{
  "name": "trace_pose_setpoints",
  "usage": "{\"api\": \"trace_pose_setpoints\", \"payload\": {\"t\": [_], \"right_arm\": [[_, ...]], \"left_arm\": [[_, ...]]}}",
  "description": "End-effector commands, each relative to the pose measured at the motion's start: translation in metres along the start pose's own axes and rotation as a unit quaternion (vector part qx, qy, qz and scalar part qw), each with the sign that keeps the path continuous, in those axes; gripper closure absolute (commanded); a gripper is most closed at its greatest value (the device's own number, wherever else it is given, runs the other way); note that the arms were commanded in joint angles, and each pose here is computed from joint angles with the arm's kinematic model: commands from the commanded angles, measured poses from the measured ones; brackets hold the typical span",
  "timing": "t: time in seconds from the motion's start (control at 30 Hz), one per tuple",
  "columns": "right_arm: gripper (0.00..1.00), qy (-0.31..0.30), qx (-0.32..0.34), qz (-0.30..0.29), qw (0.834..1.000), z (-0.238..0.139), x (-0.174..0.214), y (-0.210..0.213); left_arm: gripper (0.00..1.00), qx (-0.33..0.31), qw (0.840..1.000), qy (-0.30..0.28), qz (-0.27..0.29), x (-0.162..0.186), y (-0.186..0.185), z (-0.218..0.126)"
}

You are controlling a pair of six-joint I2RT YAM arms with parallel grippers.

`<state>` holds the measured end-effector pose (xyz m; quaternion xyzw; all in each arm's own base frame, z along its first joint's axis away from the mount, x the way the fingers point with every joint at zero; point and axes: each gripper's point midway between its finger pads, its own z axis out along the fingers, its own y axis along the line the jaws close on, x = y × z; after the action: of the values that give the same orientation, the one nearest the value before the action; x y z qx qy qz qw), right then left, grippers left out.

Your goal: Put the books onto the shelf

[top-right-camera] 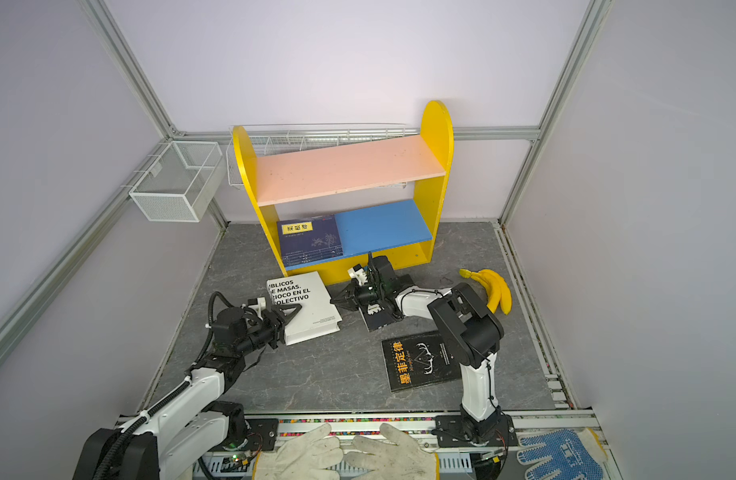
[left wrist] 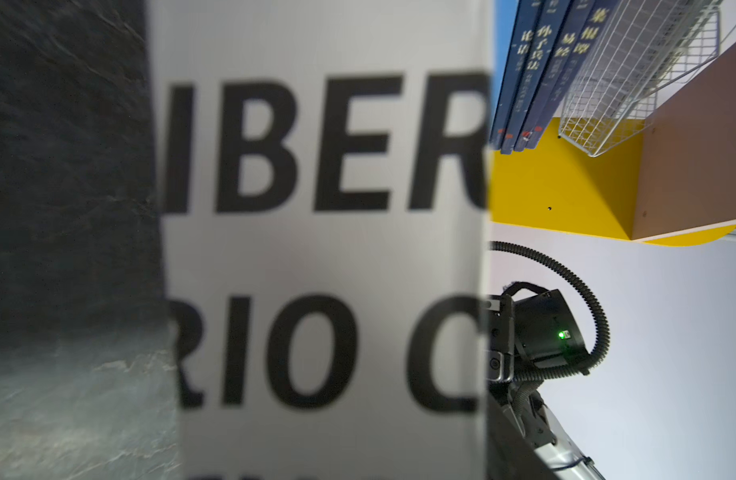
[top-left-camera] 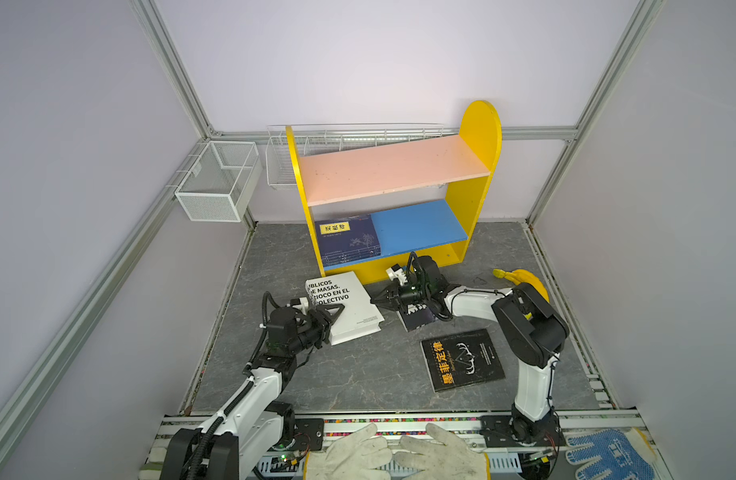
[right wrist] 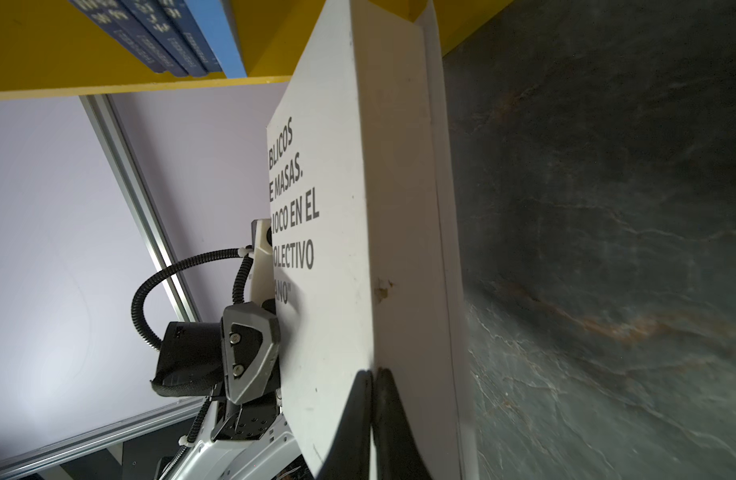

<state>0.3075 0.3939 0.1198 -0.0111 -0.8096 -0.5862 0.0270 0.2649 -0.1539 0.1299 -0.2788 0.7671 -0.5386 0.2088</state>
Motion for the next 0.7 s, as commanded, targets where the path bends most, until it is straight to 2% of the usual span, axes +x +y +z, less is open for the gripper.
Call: {"api": "trace_pose_setpoints", "payload": {"t": [0.0, 0.27, 0.67], "right_arm": [[0.92, 0.051, -0.035, -0.019, 0.998, 0.014, 0.023, 0.018], [0.89, 0.048, -0.030, -0.016, 0.998, 0.019, 0.019, 0.008], [0.80, 0.034, -0.002, -0.032, 0.999, 0.016, 0.019, -0.001]], "left_arm": [[0.47, 0.001, 0.999, 0.017, 0.042, 0.006, -0.015, 0.001], [0.63, -0.017, 0.998, 0.020, 0.052, 0.008, -0.006, 0.002], [0.66, -0.075, 0.993, 0.007, 0.095, 0.009, 0.005, -0.015]]}}
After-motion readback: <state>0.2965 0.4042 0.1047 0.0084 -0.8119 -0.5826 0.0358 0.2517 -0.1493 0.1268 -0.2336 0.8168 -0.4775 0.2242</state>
